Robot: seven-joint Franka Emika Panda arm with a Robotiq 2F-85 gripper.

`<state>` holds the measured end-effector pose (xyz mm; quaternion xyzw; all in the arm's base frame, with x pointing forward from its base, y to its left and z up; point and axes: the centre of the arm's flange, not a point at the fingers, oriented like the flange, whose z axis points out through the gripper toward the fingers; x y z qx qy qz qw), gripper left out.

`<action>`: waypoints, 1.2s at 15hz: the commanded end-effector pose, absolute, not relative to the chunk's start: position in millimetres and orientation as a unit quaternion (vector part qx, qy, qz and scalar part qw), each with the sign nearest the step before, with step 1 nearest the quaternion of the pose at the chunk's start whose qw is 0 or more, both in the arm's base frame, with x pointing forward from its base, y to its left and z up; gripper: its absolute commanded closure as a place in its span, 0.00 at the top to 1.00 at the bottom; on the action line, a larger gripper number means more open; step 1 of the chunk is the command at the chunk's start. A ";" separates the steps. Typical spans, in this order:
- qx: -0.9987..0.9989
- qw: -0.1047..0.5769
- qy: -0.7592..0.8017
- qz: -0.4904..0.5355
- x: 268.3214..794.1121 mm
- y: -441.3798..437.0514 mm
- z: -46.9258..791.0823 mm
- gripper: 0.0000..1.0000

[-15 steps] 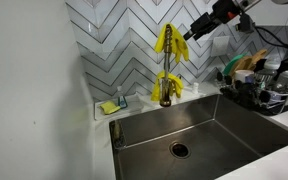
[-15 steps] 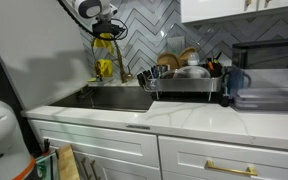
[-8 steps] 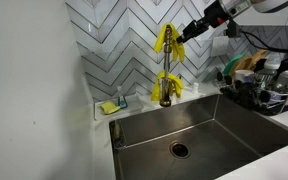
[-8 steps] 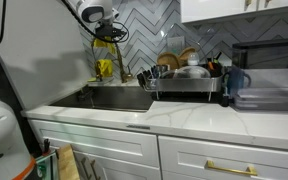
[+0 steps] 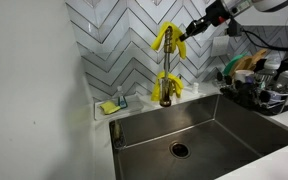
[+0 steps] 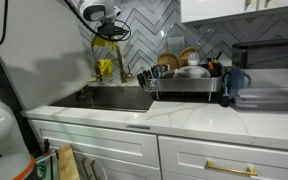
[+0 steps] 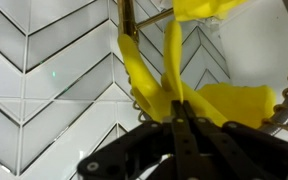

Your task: Hang the gloves under the tap

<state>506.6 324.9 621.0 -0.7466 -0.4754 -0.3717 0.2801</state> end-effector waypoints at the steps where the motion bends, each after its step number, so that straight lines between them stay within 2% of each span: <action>1: -0.743 0.278 -0.472 -0.385 498.2 303.4 644.4 0.00; 18: -0.735 0.226 -0.430 -0.473 467.1 225.3 743.9 0.00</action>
